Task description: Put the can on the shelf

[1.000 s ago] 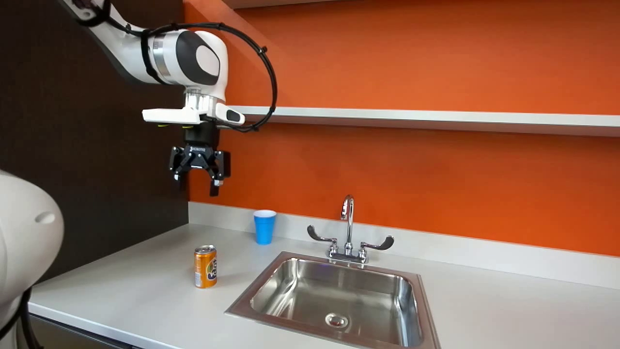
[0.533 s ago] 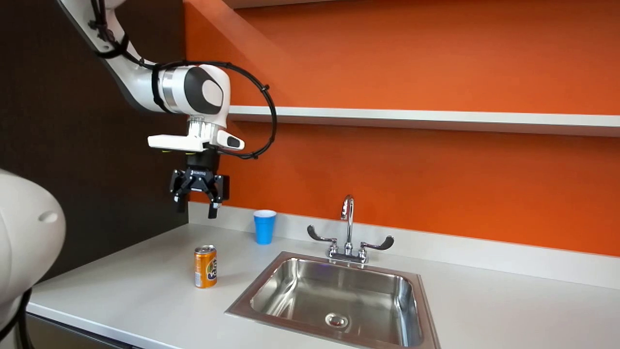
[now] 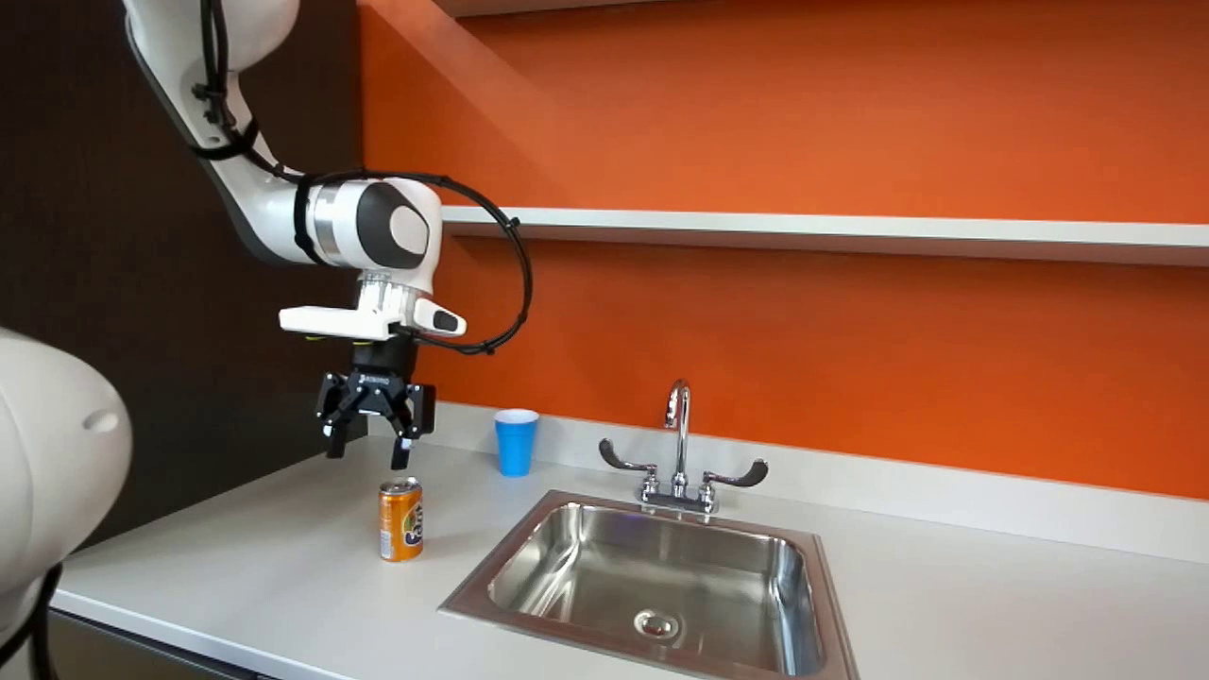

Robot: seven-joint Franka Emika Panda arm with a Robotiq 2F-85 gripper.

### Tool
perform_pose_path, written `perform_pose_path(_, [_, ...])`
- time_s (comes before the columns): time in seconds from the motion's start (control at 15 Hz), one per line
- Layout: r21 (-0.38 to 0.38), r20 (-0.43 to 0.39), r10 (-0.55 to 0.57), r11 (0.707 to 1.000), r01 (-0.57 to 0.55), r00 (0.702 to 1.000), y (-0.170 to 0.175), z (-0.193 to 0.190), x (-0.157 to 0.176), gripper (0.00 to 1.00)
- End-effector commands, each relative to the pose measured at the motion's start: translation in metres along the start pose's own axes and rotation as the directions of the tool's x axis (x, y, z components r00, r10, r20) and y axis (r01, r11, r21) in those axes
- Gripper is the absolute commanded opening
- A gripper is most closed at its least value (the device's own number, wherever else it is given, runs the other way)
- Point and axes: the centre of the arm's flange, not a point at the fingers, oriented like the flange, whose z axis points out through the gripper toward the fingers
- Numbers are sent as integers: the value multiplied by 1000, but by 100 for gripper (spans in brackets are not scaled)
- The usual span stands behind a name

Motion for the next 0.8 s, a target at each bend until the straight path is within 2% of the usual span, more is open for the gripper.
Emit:
perform_pose_path(0.0, [26,13,-49,998,49,999,-5,16,-4,100])
perform_pose_path(0.33, [53,10,-100,994,99,995,-10,39,-3,100])
perform_pose_path(0.73, [48,-1,-98,994,97,995,-8,61,4,100])
